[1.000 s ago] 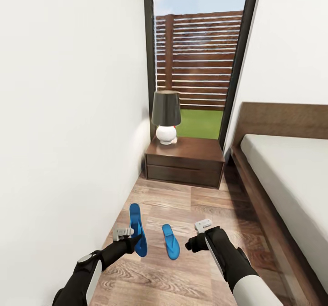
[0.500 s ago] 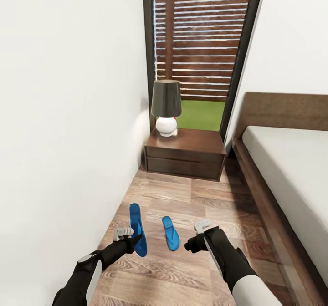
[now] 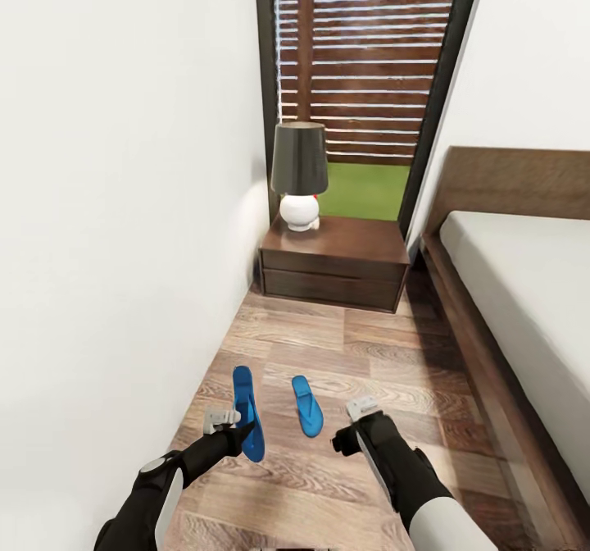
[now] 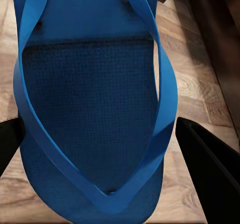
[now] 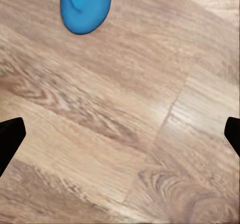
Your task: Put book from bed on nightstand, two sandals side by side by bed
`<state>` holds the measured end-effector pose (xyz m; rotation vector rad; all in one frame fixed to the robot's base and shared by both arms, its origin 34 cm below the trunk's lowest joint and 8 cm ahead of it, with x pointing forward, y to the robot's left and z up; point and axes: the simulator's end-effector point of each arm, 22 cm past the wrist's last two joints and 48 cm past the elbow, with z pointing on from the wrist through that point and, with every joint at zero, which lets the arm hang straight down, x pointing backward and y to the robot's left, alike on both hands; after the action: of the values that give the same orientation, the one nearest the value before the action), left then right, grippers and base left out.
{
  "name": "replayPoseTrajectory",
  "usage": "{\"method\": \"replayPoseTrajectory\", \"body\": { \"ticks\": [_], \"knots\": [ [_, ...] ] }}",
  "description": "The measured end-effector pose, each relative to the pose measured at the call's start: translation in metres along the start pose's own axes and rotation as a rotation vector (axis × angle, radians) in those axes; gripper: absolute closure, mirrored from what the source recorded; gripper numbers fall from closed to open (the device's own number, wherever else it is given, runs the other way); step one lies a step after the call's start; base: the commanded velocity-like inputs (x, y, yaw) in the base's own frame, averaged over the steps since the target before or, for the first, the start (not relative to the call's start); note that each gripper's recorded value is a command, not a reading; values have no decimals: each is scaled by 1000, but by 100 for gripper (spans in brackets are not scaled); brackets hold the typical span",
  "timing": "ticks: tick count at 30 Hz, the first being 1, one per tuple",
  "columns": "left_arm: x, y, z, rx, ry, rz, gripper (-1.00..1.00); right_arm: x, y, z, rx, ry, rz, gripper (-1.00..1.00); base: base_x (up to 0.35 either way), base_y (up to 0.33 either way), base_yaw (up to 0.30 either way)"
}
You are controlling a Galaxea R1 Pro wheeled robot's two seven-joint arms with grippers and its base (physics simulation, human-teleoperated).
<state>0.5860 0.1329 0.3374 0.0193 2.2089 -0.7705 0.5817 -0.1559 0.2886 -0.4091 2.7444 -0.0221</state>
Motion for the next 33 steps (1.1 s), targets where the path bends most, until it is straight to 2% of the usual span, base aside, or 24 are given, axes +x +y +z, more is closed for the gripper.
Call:
{"method": "replayPoseTrajectory", "body": {
  "ticks": [3, 6, 9, 12, 15, 16, 17, 18, 21, 28, 33],
  "knots": [
    [6, 3, 2, -3, 10, -7, 100, 1, -10, 4, 42, -4, 79, -100, 0, 0, 0],
    [12, 6, 4, -6, 20, -14, 100, -11, -16, 8, 61, -71, 175, -100, 0, 0, 0],
    [18, 9, 5, -9, 30, -20, 100, -24, -13, 12, 36, -143, 261, -100, 0, 0, 0],
    [24, 11, 7, -11, 40, -27, 100, -26, -5, 16, -4, -157, 321, -100, 0, 0, 0],
    [30, 14, 9, -14, 50, -33, 100, -25, 5, 21, -43, -153, 337, -100, 0, 0, 0],
    [32, 15, 9, -15, 53, -35, 100, -26, 13, 22, -73, -154, 334, -100, 0, 0, 0],
    [34, 16, 10, -16, 57, -38, 100, -27, 24, 23, -118, -156, 326, -100, 0, 0, 0],
    [36, 17, 10, -18, 60, -40, 100, -31, 51, 20, -219, -163, 304, -100, 0, 0, 0],
    [42, 20, 12, -21, 69, -47, 100, -30, 73, 20, -301, -159, 276, -100, 0, 0, 0],
    [55, 28, 14, -30, 89, -66, 100, -18, 82, 31, -323, -131, 271, -100, 0, 0, 0],
    [57, 37, 14, -36, 76, -103, 100, -9, 83, 40, -321, -109, 265, -100, 0, 0, 0]
  ]
}}
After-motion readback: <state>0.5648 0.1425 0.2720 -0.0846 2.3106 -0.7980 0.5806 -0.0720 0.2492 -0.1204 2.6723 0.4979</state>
